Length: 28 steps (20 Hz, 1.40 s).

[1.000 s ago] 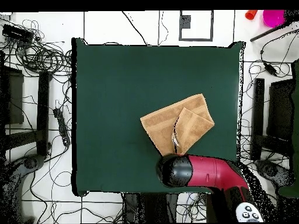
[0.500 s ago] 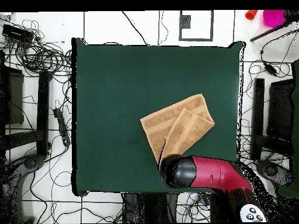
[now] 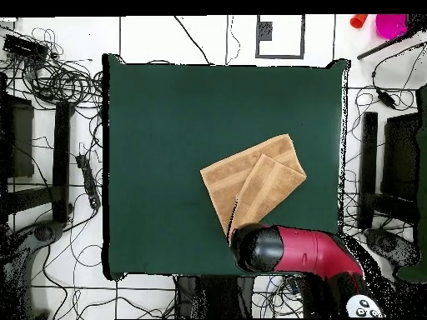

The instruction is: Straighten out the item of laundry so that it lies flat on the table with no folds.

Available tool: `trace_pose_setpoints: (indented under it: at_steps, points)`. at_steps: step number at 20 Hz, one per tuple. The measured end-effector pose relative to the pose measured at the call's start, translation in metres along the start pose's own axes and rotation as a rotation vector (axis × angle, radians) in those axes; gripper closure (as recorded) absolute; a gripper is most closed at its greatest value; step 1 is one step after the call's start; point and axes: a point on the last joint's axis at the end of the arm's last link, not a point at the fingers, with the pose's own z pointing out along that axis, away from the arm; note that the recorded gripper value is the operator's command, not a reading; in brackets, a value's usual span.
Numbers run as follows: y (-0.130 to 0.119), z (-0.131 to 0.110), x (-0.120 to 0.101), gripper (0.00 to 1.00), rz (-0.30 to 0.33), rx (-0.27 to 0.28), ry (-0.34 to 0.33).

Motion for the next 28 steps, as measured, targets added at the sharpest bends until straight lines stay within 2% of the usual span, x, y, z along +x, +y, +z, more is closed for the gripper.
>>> trace_pose_setpoints:
  at_steps: [6, 9, 14, 17, 23, 25, 28]
  points:
    - [0.003, 0.005, 0.0, 0.0, -0.028, 0.006, 0.004]
    - [0.01, 0.021, -0.01, 0.0, -0.062, -0.001, 0.016]
    - [0.024, 0.048, -0.037, 0.0, -0.09, -0.01, 0.027]
    - [0.042, 0.074, -0.066, 0.0, -0.12, -0.01, 0.023]
    - [0.074, 0.111, -0.109, 0.0, -0.163, -0.003, 0.004]
    - [0.077, 0.115, -0.117, 0.0, -0.166, 0.011, 0.032]
    - [0.081, 0.114, -0.126, 0.0, -0.168, 0.04, 0.118]
